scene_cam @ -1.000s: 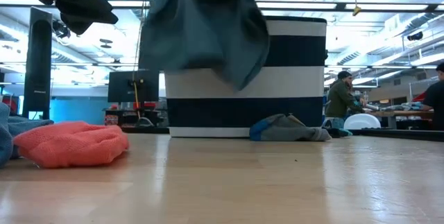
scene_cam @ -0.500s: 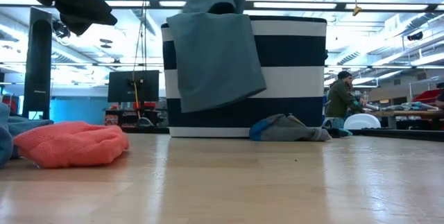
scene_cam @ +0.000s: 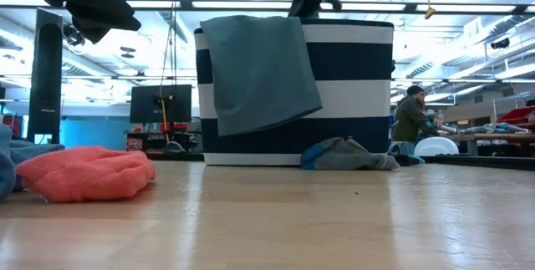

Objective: Sort clothes
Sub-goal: Put the light blue pants into the laundry organizer

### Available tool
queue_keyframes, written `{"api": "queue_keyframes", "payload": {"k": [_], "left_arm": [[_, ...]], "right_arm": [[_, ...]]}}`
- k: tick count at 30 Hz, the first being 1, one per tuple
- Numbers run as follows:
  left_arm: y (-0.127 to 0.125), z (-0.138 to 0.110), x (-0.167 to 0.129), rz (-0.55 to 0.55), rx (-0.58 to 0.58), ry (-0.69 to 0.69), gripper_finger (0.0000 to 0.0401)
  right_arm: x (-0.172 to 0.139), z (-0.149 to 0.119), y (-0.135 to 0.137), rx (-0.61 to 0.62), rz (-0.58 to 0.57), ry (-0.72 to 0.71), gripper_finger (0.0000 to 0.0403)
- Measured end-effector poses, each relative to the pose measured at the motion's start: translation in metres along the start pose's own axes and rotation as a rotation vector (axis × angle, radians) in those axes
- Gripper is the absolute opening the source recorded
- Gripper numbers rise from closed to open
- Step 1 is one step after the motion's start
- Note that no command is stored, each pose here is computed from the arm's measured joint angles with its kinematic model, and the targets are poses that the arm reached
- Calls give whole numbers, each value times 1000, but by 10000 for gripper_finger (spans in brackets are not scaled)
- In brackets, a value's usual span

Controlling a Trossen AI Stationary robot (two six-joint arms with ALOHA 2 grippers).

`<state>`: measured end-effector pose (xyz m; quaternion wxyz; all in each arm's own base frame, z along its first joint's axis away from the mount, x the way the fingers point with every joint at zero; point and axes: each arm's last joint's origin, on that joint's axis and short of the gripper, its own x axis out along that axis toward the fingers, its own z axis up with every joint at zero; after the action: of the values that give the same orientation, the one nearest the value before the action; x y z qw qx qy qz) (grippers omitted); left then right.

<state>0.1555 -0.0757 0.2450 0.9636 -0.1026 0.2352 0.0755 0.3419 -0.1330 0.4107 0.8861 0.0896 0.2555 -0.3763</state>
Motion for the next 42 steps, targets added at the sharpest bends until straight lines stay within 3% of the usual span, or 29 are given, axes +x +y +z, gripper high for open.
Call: {"api": "queue_keyframes", "payload": {"k": [9, 16, 24, 32, 42], "left_arm": [[0, 0, 0, 1, 1, 1, 126], [0, 0, 0, 7, 4, 2, 126], [2, -3, 0, 20, 19, 22, 126], [2, -3, 0, 21, 20, 23, 126], [2, -3, 0, 21, 15, 22, 126]], "right_arm": [[65, -22, -10, 119, 169, 218, 3], [132, -62, -9, 137, 142, 435, 3], [182, -100, -22, 223, 169, 642, 4], [168, -84, -24, 226, 191, 556, 47], [94, -42, -39, 214, 192, 433, 153]]}}
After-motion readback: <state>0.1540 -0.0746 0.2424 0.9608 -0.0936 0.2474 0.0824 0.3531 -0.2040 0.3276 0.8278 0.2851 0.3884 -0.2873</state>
